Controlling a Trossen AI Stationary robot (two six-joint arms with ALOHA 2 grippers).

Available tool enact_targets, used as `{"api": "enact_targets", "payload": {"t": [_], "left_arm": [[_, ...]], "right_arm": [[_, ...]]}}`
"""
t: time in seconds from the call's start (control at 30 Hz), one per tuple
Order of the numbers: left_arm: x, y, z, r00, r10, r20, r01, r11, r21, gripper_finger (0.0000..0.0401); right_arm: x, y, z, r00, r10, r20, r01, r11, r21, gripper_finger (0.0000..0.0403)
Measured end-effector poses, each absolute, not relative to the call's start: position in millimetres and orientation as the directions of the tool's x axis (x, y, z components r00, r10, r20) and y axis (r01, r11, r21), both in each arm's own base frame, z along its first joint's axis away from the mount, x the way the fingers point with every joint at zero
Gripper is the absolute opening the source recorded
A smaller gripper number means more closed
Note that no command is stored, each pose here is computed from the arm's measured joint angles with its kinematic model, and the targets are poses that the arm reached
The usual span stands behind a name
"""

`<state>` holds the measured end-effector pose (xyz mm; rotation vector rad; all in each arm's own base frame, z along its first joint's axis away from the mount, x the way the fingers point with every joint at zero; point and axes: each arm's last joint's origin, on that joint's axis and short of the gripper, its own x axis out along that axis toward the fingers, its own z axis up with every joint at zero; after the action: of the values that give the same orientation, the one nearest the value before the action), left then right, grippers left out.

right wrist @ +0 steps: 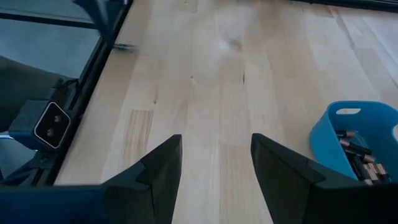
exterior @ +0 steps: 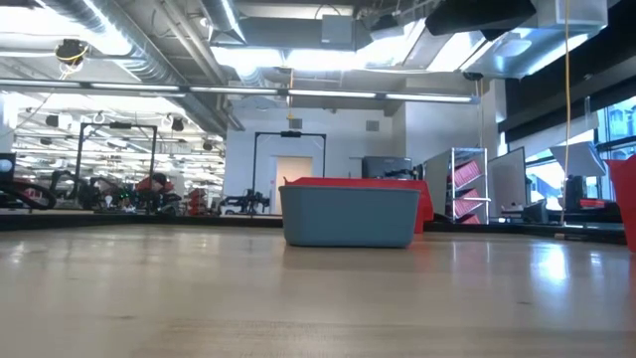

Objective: Sort batteries
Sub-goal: Put the black battery into the blue bin

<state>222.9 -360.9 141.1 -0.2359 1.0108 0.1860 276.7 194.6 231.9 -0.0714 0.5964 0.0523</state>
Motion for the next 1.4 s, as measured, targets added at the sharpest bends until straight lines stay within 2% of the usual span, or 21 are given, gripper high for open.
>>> {"api": "enact_targets", "payload": {"t": [0.13,0.4,0.53,0.67,0.83,0.97,1.07,1.2,1.4], "left_arm": [[231.8,-343.6,134.4,0.477,0.168,-0.863,-0.378,0.925,-0.029,0.0000],[235.2,-318.5,149.8,0.436,0.316,-0.843,-0.416,0.901,0.123,0.0000],[231.5,-295.2,164.5,0.458,0.518,-0.722,-0.514,0.817,0.259,0.0002],[224.9,-262.1,187.1,0.338,0.703,-0.625,-0.635,0.661,0.400,0.0028],[219.6,-217.3,197.3,0.381,0.678,-0.629,-0.697,0.657,0.287,0.0106],[199.9,-165.1,184.2,0.368,0.655,-0.660,-0.757,0.623,0.197,0.0172],[181.4,-130.4,173.1,0.371,0.641,-0.672,-0.803,0.585,0.114,0.0205],[161.6,-101.2,147.6,0.410,0.601,-0.686,-0.832,0.555,-0.011,0.0222],[147.4,-85.6,109.4,0.496,0.527,-0.690,-0.807,0.572,-0.143,0.0214]], "right_arm": [[276.7,195.0,231.8,0.823,0.041,-0.567,-0.071,0.997,-0.031,0.0193],[276.5,195.1,231.5,0.820,0.046,-0.571,-0.076,0.997,-0.028,0.0193],[276.5,195.0,231.6,0.821,0.042,-0.569,-0.072,0.997,-0.031,0.0193],[276.6,195.0,231.7,0.822,0.041,-0.568,-0.071,0.997,-0.031,0.0193],[276.6,195.0,231.7,0.822,0.041,-0.568,-0.071,0.997,-0.031,0.0193],[276.6,195.0,231.7,0.822,0.042,-0.568,-0.072,0.997,-0.030,0.0193],[276.4,195.1,231.4,0.819,0.048,-0.571,-0.077,0.997,-0.028,0.0193],[276.2,195.0,231.1,0.817,0.046,-0.574,-0.078,0.997,-0.030,0.0193],[276.2,195.0,231.1,0.817,0.046,-0.574,-0.078,0.997,-0.030,0.0193]]}}
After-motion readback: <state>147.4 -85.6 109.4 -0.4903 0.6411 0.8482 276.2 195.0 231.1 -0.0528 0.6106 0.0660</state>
